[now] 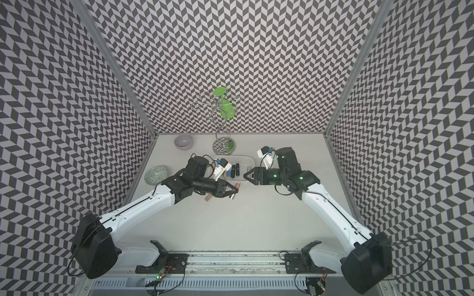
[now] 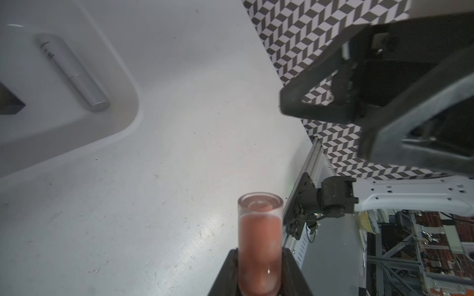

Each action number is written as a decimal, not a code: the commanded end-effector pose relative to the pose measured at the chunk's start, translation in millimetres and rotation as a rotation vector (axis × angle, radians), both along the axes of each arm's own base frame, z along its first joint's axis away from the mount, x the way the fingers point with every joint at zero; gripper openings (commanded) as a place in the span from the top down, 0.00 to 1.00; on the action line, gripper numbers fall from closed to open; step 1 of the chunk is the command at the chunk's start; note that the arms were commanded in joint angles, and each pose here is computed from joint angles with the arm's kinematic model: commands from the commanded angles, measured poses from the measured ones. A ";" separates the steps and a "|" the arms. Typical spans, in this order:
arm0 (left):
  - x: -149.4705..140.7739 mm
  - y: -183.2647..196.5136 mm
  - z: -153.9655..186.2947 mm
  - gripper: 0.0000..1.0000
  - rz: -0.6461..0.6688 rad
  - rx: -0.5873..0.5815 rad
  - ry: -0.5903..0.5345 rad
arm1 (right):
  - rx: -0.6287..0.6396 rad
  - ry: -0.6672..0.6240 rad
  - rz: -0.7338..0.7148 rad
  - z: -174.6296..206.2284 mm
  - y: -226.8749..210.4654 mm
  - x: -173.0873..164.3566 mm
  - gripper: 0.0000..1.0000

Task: Put the lipstick into the storage box
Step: Pick up the lipstick at the center of the board, then place the lipstick in the storage box.

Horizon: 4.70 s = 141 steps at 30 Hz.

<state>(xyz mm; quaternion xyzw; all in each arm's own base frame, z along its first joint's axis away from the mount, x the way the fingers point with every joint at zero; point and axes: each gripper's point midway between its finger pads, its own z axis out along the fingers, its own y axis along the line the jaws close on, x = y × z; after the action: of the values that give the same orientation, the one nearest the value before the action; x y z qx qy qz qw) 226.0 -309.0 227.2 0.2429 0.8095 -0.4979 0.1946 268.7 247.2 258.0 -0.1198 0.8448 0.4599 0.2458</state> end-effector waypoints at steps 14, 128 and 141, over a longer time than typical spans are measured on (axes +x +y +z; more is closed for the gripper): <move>1.2 19.3 68.2 0.74 -0.063 -0.267 -0.022 | 0.298 -0.086 0.136 76.5 35.8 -22.7 0.27; 33.4 163.6 -16.3 0.01 0.567 0.440 -0.073 | -0.428 -0.054 -0.110 -25.4 43.3 143.4 0.83; 25.6 165.1 -37.6 0.01 0.565 0.455 -0.016 | -0.533 0.026 -0.056 -87.1 52.4 168.9 0.83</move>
<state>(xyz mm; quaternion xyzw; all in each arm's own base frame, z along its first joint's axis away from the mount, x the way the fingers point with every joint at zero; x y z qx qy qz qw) 251.6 -146.2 193.4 0.0547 0.9311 -0.2332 0.2752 428.7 299.9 176.2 -0.1441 0.9417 0.2243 0.2052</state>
